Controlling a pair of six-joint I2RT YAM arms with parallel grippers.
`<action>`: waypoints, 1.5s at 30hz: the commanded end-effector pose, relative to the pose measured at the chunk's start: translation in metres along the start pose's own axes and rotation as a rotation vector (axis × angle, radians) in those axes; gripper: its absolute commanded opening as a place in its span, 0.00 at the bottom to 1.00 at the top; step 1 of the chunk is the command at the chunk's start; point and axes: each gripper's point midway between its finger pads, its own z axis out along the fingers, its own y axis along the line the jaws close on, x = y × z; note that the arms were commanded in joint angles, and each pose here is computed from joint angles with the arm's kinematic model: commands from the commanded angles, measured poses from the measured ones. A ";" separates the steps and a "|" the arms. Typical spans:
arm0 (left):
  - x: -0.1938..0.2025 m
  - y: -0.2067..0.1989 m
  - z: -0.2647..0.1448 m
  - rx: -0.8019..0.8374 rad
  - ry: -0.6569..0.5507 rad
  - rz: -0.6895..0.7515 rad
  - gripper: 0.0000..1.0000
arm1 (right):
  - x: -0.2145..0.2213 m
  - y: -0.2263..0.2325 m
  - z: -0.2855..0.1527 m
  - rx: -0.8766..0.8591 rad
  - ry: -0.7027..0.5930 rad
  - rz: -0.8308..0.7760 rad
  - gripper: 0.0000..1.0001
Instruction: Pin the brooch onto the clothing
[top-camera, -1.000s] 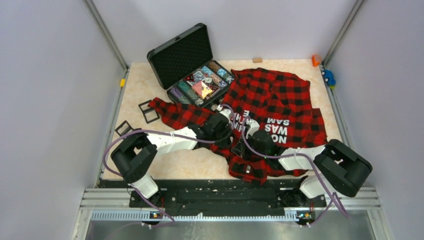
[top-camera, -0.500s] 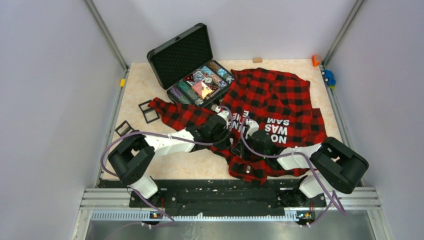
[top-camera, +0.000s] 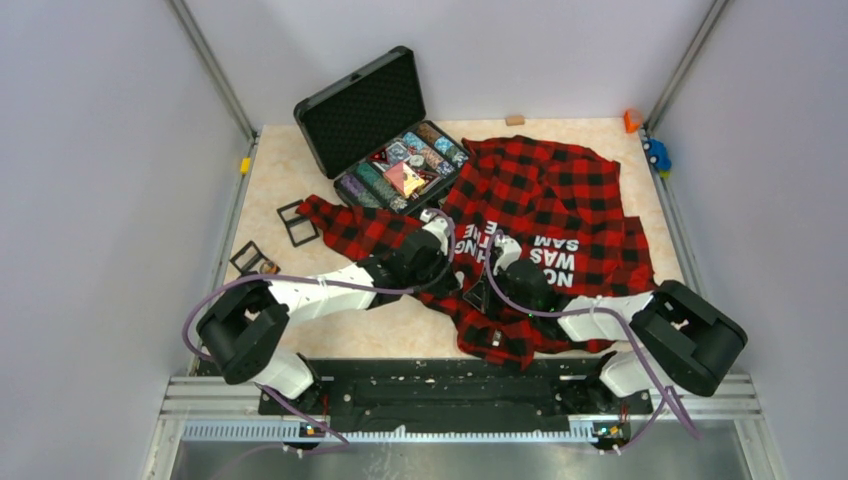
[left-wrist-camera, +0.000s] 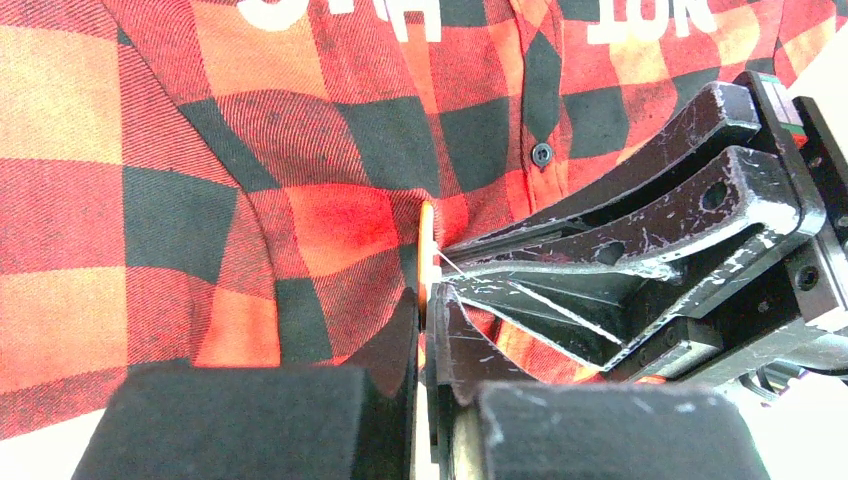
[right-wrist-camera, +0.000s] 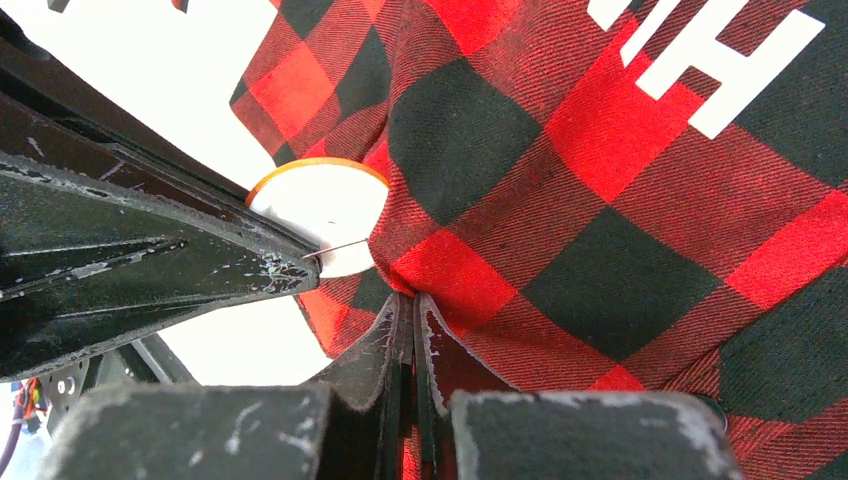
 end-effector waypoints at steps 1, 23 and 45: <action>-0.022 -0.011 -0.008 0.047 -0.082 0.002 0.00 | -0.007 0.000 -0.002 -0.002 -0.021 -0.010 0.00; -0.005 -0.016 -0.032 0.279 0.019 0.205 0.00 | -0.042 0.020 -0.067 -0.112 -0.211 -0.133 0.63; 0.014 -0.030 -0.035 0.513 0.132 0.266 0.00 | -0.044 0.028 -0.046 -0.240 -0.176 -0.164 0.66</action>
